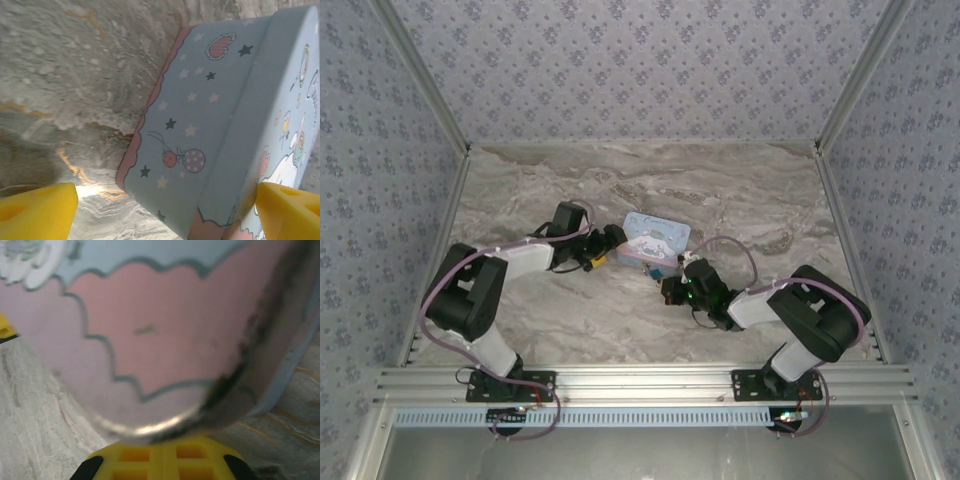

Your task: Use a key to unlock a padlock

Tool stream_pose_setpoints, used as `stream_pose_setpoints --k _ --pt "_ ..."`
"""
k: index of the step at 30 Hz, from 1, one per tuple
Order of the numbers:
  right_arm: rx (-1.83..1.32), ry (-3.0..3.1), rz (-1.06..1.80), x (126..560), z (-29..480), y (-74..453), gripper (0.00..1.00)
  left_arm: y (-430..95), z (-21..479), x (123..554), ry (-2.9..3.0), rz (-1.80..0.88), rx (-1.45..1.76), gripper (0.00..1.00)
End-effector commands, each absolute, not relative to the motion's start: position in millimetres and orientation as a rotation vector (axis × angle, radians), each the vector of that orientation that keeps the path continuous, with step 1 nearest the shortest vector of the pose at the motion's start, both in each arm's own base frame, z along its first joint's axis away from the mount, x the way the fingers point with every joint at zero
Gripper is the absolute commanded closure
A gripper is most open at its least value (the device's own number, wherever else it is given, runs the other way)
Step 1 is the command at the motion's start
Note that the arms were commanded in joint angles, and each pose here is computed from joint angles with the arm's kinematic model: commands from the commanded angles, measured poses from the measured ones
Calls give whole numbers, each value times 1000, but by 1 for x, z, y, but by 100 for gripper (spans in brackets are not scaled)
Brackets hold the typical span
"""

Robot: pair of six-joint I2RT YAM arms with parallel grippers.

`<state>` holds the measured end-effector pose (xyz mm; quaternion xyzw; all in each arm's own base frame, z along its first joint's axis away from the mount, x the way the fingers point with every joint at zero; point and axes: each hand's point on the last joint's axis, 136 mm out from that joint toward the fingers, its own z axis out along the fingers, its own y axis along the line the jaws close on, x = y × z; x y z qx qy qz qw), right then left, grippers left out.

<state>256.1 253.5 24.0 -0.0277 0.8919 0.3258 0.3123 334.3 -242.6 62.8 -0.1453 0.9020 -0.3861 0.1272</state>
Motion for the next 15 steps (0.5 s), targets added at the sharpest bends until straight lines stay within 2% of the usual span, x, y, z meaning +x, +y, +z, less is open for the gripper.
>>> stream_pose_setpoints --k 1,8,15 --pt "3 2406 871 257 16 251 100 -252 66 338 2625 -1148 -361 11" --pt "28 2431 846 257 12 241 100 -249 54 329 2653 -1108 -371 15" --pt "-1 2374 780 255 26 224 73 -245 49 319 2665 -1077 -386 16"
